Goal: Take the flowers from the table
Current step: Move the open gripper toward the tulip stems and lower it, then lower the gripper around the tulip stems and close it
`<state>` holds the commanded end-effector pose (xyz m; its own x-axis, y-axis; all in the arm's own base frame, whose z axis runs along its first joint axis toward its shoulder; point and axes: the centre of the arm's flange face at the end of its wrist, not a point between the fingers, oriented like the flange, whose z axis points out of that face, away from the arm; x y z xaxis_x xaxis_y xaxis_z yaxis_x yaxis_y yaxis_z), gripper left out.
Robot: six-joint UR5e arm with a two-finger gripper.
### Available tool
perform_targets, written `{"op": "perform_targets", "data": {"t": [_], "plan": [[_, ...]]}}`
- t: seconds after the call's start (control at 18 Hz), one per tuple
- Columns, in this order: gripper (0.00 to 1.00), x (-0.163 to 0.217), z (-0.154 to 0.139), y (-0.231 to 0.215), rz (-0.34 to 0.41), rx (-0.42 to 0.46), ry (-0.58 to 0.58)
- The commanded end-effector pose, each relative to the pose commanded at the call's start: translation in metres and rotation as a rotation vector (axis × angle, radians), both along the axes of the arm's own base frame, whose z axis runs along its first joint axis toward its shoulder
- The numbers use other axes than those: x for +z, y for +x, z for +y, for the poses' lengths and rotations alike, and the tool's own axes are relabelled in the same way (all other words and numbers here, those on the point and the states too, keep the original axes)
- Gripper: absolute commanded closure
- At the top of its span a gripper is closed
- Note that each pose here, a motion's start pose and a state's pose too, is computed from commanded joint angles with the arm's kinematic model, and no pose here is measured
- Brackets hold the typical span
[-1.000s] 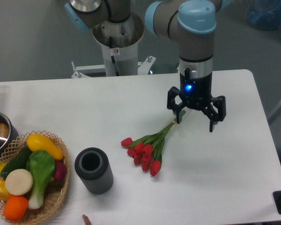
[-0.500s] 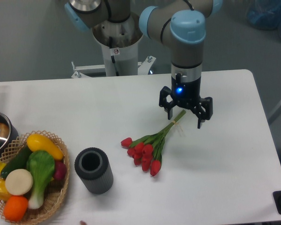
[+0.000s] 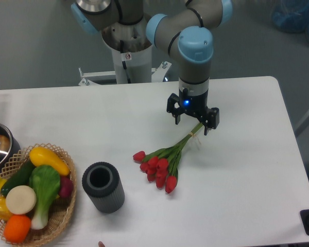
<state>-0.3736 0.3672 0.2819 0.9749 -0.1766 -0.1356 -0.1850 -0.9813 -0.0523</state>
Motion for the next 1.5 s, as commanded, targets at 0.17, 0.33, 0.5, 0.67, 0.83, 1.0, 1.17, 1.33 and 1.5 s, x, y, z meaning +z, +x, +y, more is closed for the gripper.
{"op": "perform_targets", "data": {"t": [0.17, 0.33, 0.5, 0.67, 0.83, 1.0, 1.17, 1.33, 1.5], "plan": [[0.00, -0.006, -0.001, -0.006, -0.001, -0.023, -0.020], [0.00, -0.002, 0.004, -0.010, 0.003, 0.021, 0.001], [0.00, -0.003, 0.015, -0.013, -0.021, 0.024, 0.060], [0.00, -0.005, 0.017, -0.012, -0.038, 0.041, 0.080], [0.00, -0.011, 0.016, -0.015, -0.045, 0.025, 0.071], [0.00, -0.021, 0.012, -0.018, -0.057, -0.042, 0.059], [0.00, -0.037, 0.010, -0.024, -0.091, -0.058, 0.063], [0.00, -0.050, 0.016, -0.026, -0.124, -0.077, 0.079], [0.00, -0.060, 0.015, -0.026, -0.140, -0.075, 0.071]]}}
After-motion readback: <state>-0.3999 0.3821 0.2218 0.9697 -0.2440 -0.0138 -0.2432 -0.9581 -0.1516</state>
